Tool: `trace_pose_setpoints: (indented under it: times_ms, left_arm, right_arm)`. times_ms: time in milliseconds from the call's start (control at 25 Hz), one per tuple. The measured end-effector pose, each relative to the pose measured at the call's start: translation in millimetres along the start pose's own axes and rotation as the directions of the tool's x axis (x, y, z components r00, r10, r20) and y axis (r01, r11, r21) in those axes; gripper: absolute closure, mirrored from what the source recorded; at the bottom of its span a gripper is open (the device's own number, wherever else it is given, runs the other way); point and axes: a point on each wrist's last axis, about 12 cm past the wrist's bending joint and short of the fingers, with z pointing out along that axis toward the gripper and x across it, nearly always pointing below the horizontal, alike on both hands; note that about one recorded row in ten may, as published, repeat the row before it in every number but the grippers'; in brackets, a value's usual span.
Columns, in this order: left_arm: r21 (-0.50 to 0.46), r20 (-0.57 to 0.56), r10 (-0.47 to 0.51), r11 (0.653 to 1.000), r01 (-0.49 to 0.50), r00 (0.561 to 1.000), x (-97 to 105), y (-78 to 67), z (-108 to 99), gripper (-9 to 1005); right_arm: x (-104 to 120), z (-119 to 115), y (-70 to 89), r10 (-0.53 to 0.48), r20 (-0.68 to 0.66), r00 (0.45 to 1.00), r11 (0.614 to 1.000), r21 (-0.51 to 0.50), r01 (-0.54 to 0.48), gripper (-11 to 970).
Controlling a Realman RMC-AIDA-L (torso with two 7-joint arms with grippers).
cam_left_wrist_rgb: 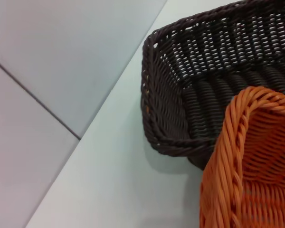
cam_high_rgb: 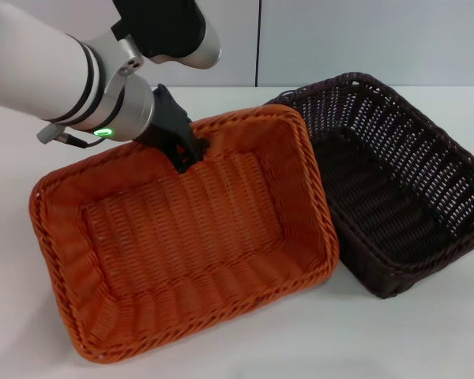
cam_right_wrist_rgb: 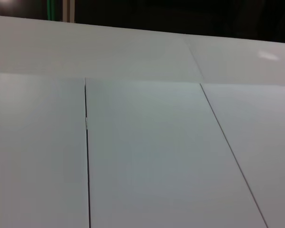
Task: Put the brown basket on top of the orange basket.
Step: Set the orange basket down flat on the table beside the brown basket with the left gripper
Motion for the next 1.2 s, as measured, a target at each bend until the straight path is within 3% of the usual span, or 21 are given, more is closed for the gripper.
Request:
trace_pose_setpoints:
  times_ms: [800, 1200]
  left_arm:
    - [-0.009, 0.007, -0.064, 0.998, 0.064, 0.998, 5.6, 10.8, -0.1, 826]
    - [-0.043, 0.040, -0.039, 0.998, 0.041, 0.998, -0.3, 11.0, -14.0, 426]
  right_arm:
    - [1.2, 2.8, 0.5, 0.002, -0.003, 1.000, 1.000, -0.006, -0.002, 125]
    - [-3.1, -2.9, 0.1, -0.004, 0.011, 1.000, 1.000, -0.009, 0.004, 125]
